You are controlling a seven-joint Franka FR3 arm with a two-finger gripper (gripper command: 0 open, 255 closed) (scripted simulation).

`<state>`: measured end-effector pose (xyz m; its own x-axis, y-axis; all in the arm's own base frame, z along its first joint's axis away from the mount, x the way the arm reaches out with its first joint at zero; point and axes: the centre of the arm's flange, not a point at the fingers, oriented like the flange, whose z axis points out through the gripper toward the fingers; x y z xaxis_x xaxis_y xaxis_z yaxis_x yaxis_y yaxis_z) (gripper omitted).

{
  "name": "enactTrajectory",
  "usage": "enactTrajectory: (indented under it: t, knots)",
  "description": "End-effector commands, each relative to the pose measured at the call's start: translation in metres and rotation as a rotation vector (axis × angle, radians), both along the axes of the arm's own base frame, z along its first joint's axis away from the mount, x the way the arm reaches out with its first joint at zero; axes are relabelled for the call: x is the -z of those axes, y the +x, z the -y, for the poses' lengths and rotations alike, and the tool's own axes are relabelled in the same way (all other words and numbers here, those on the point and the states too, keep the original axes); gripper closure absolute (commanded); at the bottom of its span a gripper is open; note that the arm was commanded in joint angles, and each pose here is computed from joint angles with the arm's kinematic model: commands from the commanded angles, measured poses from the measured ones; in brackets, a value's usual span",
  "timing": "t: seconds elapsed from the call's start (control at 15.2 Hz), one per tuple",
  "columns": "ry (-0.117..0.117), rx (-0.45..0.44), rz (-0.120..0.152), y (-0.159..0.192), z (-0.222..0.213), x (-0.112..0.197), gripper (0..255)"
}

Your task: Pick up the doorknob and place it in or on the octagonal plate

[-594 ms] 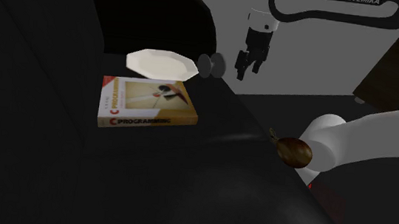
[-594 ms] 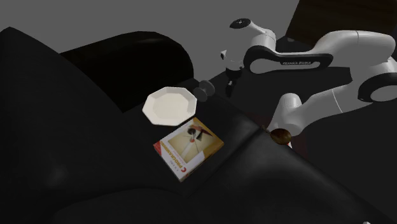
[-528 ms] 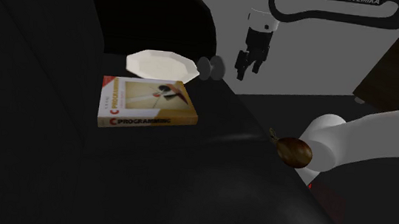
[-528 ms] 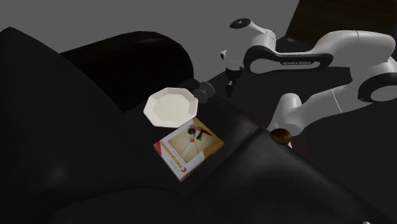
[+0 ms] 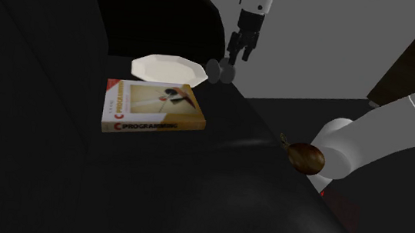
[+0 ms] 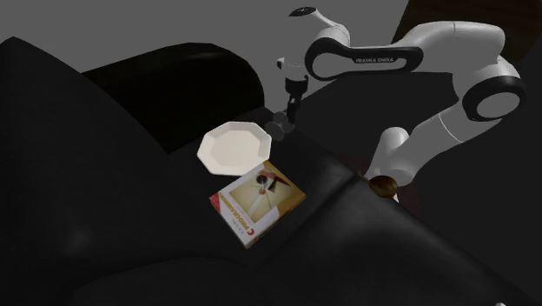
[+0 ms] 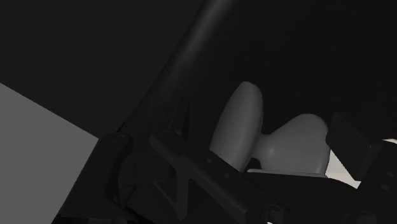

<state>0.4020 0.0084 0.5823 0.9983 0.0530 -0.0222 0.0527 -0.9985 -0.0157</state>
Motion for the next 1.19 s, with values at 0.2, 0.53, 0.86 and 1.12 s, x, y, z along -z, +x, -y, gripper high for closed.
enactTrajectory:
  t: [0.2, 0.53, 0.86, 1.12]
  knots:
    - [0.040, -0.040, 0.008, 0.027, 0.005, 0.002, 0]
    - [0.040, -0.040, 0.008, 0.026, 0.003, 0.031, 0]
    - [0.040, -0.040, 0.008, 0.026, 0.003, 0.031, 0]
    - [0.040, -0.040, 0.008, 0.026, 0.003, 0.031, 255]
